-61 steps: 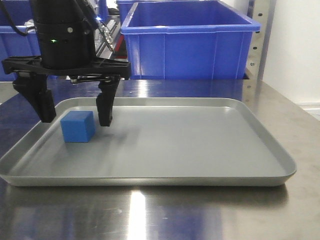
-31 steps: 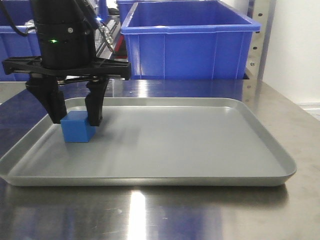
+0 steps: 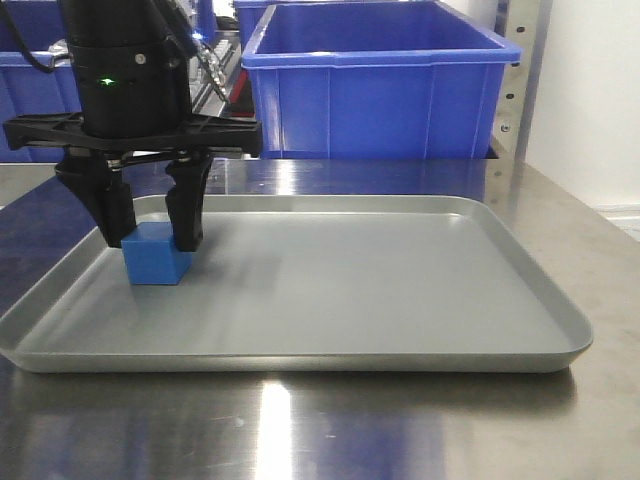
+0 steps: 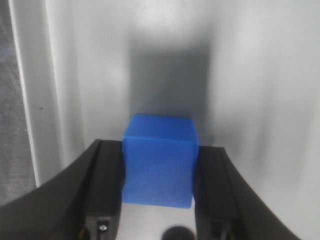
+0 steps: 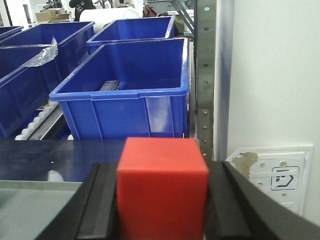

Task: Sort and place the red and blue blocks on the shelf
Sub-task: 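Close the left gripper on the blue cube, then lift the blue cube with the left gripper off the tray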

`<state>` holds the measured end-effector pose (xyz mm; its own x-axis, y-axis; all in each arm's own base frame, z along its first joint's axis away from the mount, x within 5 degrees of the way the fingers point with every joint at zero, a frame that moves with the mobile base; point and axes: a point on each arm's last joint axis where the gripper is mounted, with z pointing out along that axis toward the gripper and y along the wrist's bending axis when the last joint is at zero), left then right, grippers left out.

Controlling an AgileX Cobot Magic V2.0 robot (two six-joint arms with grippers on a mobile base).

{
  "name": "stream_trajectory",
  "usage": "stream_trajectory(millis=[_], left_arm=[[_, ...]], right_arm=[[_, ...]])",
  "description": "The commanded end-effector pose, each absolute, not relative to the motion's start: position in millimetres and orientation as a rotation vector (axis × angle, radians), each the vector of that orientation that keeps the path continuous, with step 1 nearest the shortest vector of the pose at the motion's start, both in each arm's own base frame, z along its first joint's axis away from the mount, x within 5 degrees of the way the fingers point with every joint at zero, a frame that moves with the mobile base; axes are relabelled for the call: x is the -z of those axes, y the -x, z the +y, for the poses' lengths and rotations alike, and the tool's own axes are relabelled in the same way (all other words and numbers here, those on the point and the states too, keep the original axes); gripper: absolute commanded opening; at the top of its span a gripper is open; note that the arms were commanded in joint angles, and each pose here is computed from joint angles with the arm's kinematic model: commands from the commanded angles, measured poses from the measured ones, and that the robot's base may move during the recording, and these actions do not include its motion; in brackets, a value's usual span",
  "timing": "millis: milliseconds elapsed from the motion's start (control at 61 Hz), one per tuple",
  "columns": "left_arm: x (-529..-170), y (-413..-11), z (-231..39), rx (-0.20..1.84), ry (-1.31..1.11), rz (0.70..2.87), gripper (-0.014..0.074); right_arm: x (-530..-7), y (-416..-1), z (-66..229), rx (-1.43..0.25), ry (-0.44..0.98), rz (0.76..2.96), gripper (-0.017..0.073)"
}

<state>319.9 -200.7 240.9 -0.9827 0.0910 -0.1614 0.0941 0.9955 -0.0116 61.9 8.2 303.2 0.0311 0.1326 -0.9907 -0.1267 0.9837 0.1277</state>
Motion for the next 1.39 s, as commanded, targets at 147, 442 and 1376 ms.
stream_trajectory(millis=[147,442,1376], left_arm=[[-300,-303,-195,0.211,-0.107,2.845,0.0122],[-342,-294,-181,0.489,-0.362,2.629,0.0122],[-326,-160,-27,0.241,-0.004,1.934,0.0122]], right_arm=[[-320,-60,7,-0.179,-0.006,1.42,0.0037],[-320,-60,7,-0.179,-0.006,1.42,0.0037],[-320,-60,7,-0.179,-0.006,1.42,0.0037]])
